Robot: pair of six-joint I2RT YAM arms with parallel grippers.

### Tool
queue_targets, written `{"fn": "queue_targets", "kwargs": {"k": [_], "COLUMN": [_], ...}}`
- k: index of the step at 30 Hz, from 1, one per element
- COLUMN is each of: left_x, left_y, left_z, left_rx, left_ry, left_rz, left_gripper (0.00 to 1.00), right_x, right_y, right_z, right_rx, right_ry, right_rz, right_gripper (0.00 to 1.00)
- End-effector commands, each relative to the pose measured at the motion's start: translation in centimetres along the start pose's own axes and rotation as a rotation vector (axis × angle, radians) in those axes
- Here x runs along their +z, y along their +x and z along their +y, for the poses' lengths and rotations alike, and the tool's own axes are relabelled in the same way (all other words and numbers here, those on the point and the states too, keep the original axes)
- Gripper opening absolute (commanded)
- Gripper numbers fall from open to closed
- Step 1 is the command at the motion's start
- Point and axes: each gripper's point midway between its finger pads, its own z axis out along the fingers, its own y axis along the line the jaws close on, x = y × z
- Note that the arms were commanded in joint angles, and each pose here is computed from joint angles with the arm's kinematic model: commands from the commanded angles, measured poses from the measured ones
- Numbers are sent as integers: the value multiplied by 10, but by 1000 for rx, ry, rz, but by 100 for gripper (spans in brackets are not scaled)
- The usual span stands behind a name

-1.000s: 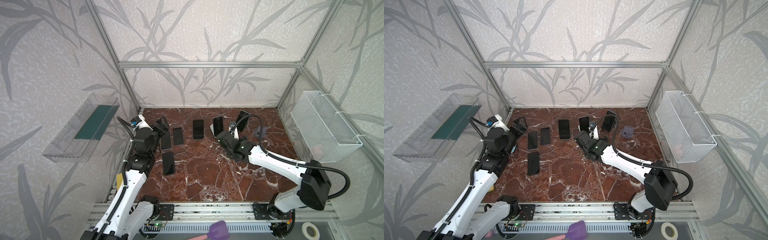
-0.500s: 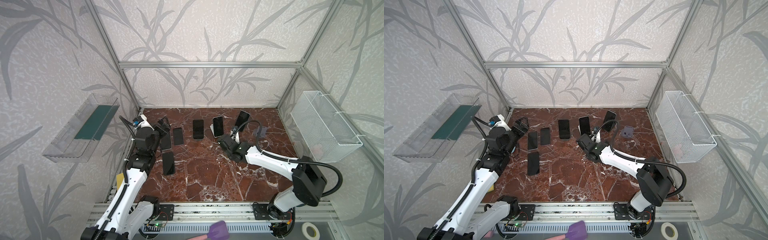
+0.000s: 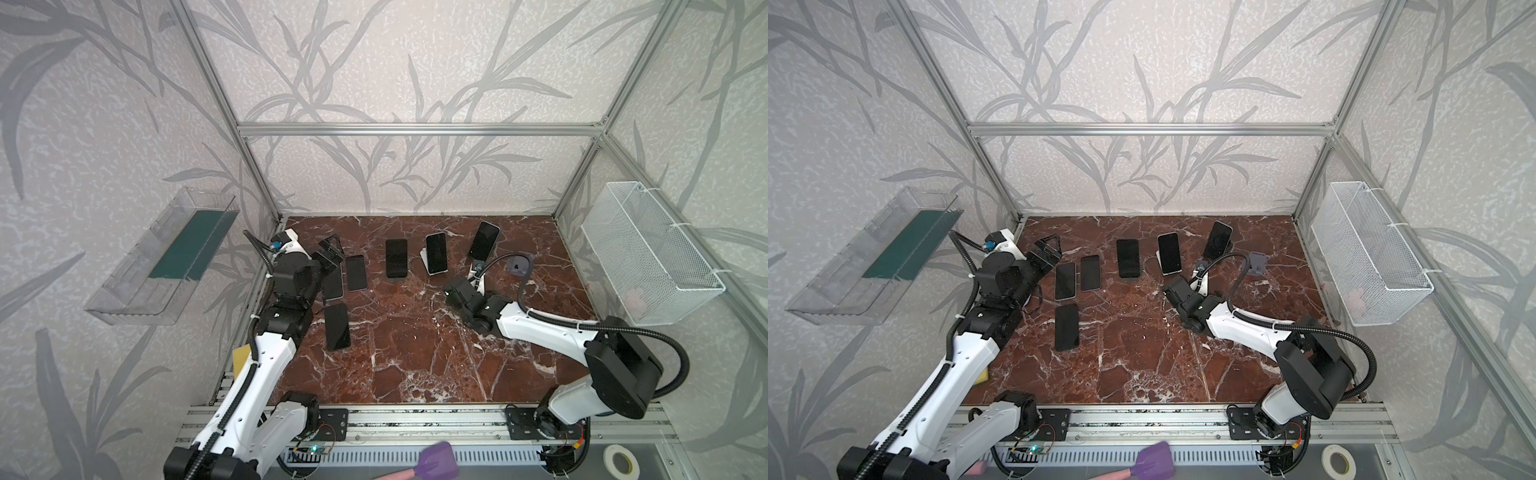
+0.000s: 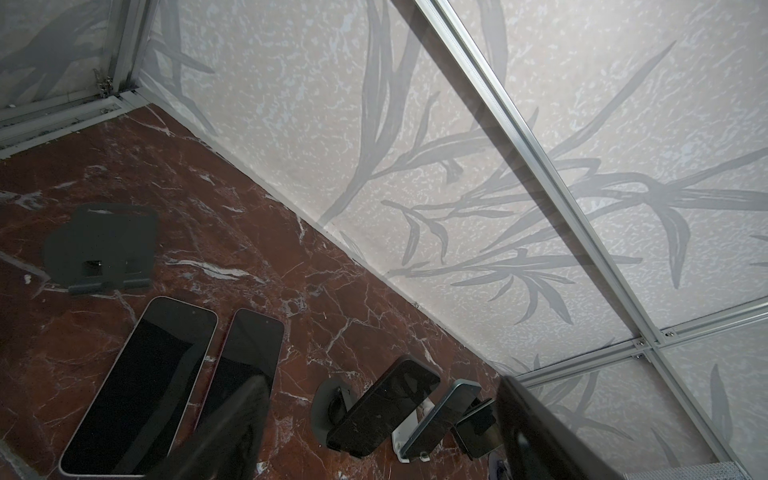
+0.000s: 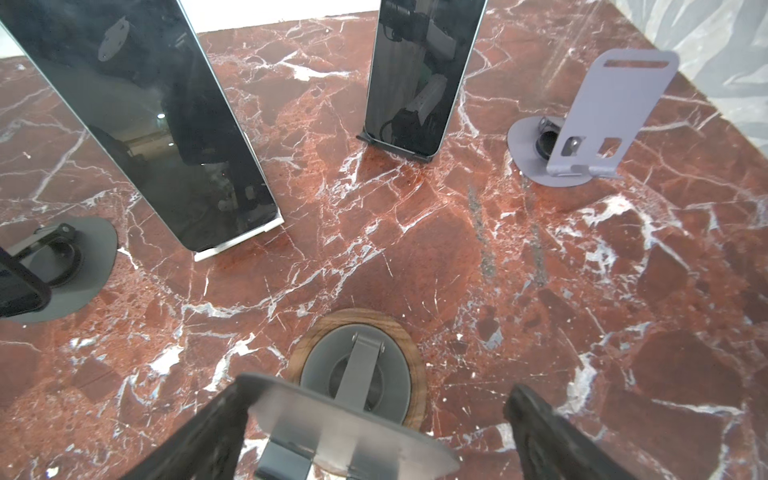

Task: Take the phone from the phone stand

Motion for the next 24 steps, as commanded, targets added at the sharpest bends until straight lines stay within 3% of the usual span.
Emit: {"fn": "queue_targets", "kwargs": {"k": [1,12,16,24], "left_x": [-2,-3,-4,-5], "left_y": [-8,-9,-10,-10], "left_z": [-8,-9,-10,-14], "left_rx": [-14,-18,-16,-24], "left_ry": [34,38,41,60], "left_rz": [-27,-30,-34,-27], "left_gripper": [86,86,86,86], "right_x": [7,7,9,-1], "right_y": [13,-2,1,0], "right_z": [-1,11,4,-8], "right_rx": [59,97,124,76], "right_ry": [-7,-33,15,49], "right_rz": [24,-67,-97,-142], "right_gripper": [96,97,85,79]}}
